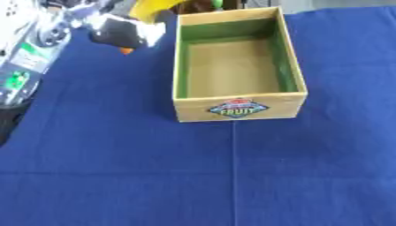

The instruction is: Pick up objects on the table and place them in the box.

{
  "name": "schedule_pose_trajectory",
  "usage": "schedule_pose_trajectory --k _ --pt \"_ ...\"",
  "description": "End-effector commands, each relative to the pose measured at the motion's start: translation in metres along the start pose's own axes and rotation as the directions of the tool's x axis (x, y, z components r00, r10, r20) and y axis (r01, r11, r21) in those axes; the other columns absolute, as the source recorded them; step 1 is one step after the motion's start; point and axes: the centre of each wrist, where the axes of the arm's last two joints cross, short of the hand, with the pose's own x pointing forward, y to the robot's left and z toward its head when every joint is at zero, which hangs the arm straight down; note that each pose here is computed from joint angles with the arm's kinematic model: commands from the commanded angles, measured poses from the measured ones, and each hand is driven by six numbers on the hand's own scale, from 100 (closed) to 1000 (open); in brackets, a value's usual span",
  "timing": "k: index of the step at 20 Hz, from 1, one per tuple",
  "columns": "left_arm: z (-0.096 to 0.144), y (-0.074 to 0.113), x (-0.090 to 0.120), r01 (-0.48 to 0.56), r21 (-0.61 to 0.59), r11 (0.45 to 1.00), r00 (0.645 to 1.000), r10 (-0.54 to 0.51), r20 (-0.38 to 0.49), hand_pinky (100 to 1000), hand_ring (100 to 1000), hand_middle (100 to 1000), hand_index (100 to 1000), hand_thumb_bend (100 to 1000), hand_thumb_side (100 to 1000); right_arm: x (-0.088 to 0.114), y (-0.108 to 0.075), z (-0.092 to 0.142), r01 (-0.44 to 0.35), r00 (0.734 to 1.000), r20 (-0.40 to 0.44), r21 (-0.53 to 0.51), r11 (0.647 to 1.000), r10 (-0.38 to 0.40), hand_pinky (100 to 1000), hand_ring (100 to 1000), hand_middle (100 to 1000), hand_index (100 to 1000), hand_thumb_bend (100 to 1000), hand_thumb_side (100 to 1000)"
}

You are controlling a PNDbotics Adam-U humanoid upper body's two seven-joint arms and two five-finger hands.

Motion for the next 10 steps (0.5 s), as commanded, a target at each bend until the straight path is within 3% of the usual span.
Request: schedule_pose_trajectory --k 1,6,10 --pt "-0.015 0.006 -0.002 0.024 0.058 0.998 1.0 -0.024 0.003 378 518 474 678 100 641 0.007 -0.003 -0.008 0.003 0.999 0.043 0.01 1.0 -0.003 797 746 746 920 100 1000" --pt "-0.041 -0.003 0.001 0.039 0.095 0.995 0.999 -0.041 0.022 379 517 473 677 100 642 0.009 -0.001 -0.011 0.014 0.998 0.053 0.015 1.0 -0.015 797 746 746 920 100 1000" --pt "-0.048 -0.011 0.0 0.041 0.103 0.994 0.999 -0.043 0.023 379 517 473 677 100 642 0.009 -0.001 -0.011 0.017 0.998 0.055 0.016 1.0 -0.017 797 746 746 920 100 1000"
